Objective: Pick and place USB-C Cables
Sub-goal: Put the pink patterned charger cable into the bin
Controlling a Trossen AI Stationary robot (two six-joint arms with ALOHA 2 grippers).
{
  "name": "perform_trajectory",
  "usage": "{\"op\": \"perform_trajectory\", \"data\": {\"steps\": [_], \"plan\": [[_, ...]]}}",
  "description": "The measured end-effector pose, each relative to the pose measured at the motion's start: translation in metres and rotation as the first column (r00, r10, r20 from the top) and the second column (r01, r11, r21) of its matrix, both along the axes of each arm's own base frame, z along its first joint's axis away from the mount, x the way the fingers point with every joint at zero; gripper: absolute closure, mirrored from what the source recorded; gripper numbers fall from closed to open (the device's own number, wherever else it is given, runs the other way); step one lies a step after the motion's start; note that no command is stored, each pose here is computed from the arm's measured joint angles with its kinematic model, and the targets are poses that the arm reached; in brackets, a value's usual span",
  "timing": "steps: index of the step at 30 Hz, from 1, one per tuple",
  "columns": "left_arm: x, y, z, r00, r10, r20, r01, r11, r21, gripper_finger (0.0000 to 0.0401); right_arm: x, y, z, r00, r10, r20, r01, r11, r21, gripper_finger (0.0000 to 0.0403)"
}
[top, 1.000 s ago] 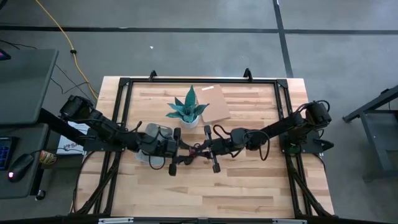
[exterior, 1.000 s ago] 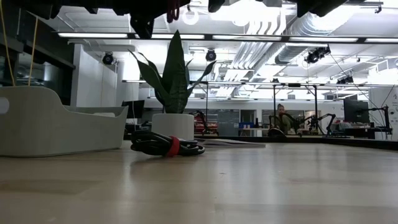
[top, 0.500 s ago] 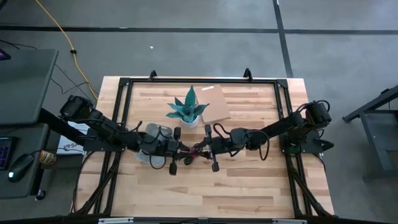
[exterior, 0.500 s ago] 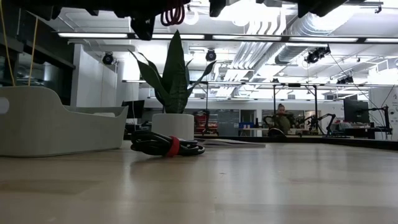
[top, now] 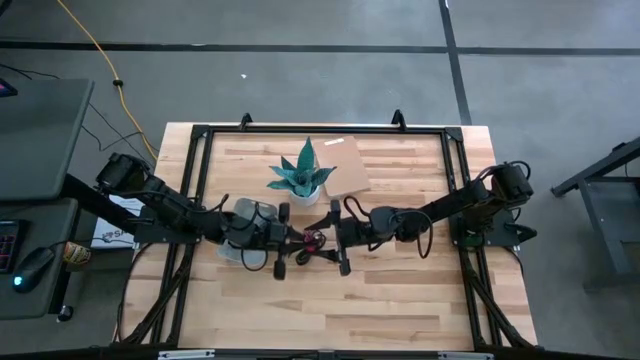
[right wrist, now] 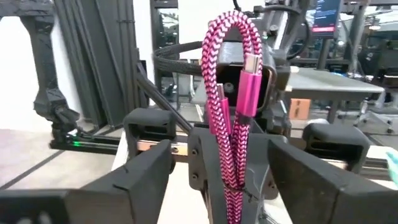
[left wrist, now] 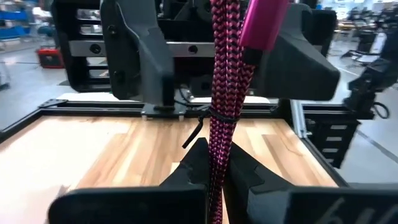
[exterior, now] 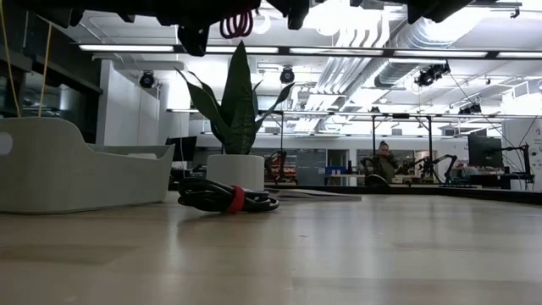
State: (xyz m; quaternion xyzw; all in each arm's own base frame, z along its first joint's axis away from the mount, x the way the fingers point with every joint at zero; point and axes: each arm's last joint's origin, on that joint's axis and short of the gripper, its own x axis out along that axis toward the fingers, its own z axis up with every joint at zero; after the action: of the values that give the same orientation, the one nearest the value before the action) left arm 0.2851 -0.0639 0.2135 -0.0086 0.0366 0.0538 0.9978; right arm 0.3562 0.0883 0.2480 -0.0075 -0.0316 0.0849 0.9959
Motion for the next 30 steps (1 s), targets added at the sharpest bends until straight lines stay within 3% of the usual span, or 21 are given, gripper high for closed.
{"op": "perform_trajectory", "data": {"steps": [6, 12, 23, 30], "plan": [[-0.009, 0.005, 0.004, 0.993, 0.094, -0.072, -0.092, 0.995, 0.041, 0.0401, -0.009, -0.005, 0.007, 0.993, -0.081, -0.082, 0.08, 0.997, -0.024, 0.0132], [-0.038, 0.014, 0.026, 0.977, 0.171, -0.131, -0.164, 0.985, 0.062, 0.0401, -0.025, -0.005, 0.022, 0.986, -0.082, -0.148, 0.075, 0.996, -0.048, 0.0132], [-0.118, 0.027, 0.03, 0.969, 0.245, 0.032, -0.244, 0.969, -0.023, 0.0401, -0.035, 0.01, 0.023, 0.957, -0.237, -0.164, 0.211, 0.964, -0.162, 0.0132], [-0.147, 0.035, 0.023, 0.959, 0.276, 0.06, -0.272, 0.96, -0.062, 0.0401, -0.047, 0.006, 0.03, 0.926, -0.306, -0.22, 0.278, 0.949, -0.152, 0.0132]]}}
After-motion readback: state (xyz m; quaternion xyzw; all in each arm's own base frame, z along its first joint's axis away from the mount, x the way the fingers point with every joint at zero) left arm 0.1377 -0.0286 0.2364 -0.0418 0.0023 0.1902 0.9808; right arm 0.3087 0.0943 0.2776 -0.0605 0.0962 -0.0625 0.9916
